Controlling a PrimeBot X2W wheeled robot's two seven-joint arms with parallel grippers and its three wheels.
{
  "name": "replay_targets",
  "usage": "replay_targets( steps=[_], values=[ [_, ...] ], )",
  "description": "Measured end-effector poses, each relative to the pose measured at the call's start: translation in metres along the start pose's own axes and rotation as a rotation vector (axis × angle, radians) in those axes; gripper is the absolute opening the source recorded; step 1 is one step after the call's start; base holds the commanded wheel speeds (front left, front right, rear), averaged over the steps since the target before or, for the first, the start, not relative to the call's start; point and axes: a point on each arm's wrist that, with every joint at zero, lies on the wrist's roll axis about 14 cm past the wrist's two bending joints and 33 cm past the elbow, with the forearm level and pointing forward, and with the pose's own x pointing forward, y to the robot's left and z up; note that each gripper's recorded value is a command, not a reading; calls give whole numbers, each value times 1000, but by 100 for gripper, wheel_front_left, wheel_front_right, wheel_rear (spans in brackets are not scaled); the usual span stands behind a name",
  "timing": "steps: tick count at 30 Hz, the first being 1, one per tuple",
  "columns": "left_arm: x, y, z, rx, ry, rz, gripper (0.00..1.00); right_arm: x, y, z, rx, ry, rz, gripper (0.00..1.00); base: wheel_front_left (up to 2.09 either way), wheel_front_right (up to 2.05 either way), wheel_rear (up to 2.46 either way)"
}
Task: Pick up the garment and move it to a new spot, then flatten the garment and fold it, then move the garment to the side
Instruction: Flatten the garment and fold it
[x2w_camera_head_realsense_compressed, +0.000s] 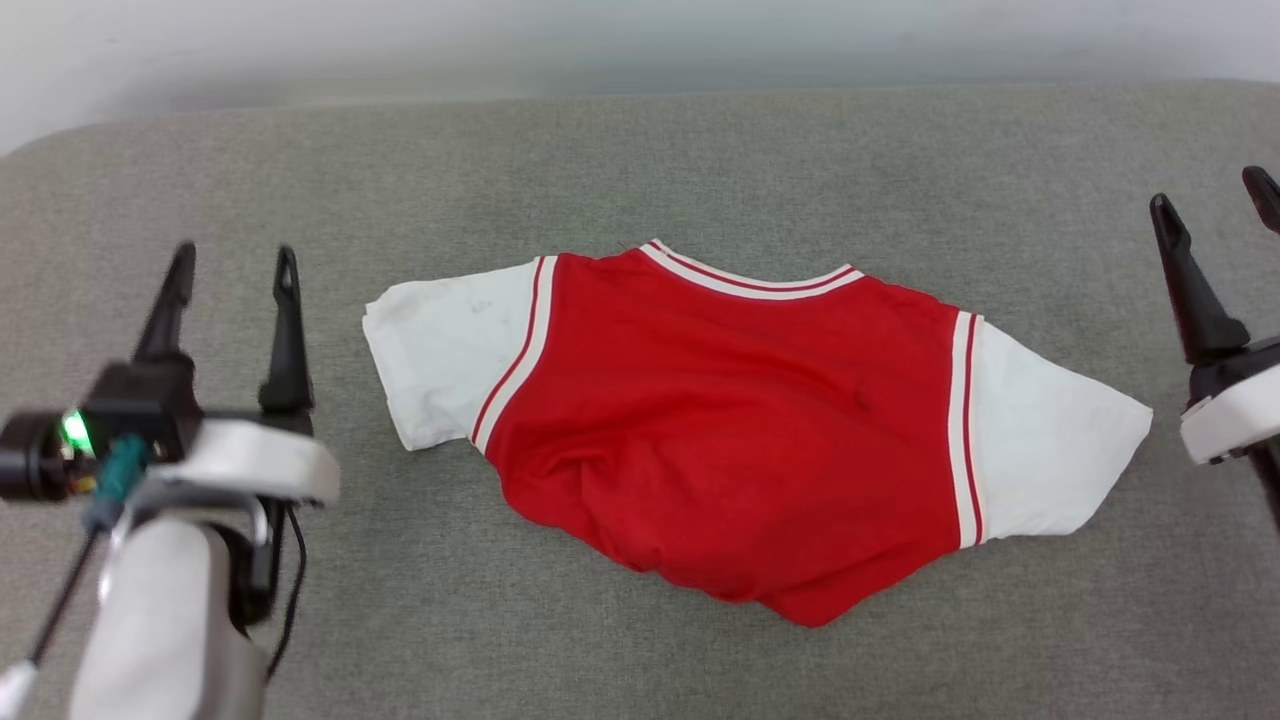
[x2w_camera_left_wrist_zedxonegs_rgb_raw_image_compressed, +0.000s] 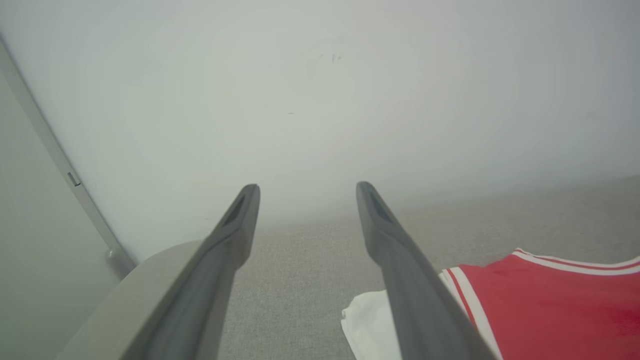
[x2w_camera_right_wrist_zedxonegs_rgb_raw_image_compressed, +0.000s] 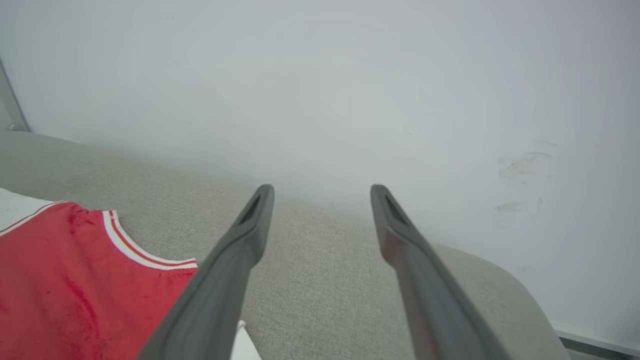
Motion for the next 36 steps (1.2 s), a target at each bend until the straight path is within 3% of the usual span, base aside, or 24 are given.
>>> replay_targets(
  steps=[8,17,24,28,36],
  values=[
    [58,-3,4,60,75,-108,100,-22,20,15,20,-138,-70,100,0,0,0],
    [100,-21,-26,152,352,-252,100,-35,30,1,39,-129,-110,100,0,0,0],
    [90,-38,-78,184,706,-393,100,-38,32,-12,33,-99,-119,100,0,0,0],
    [74,-45,-107,112,937,-448,100,-36,31,-18,26,-84,-121,100,0,0,0],
    [52,-43,-150,130,1245,-499,100,-26,34,-32,26,-58,-103,100,0,0,0]
  ],
)
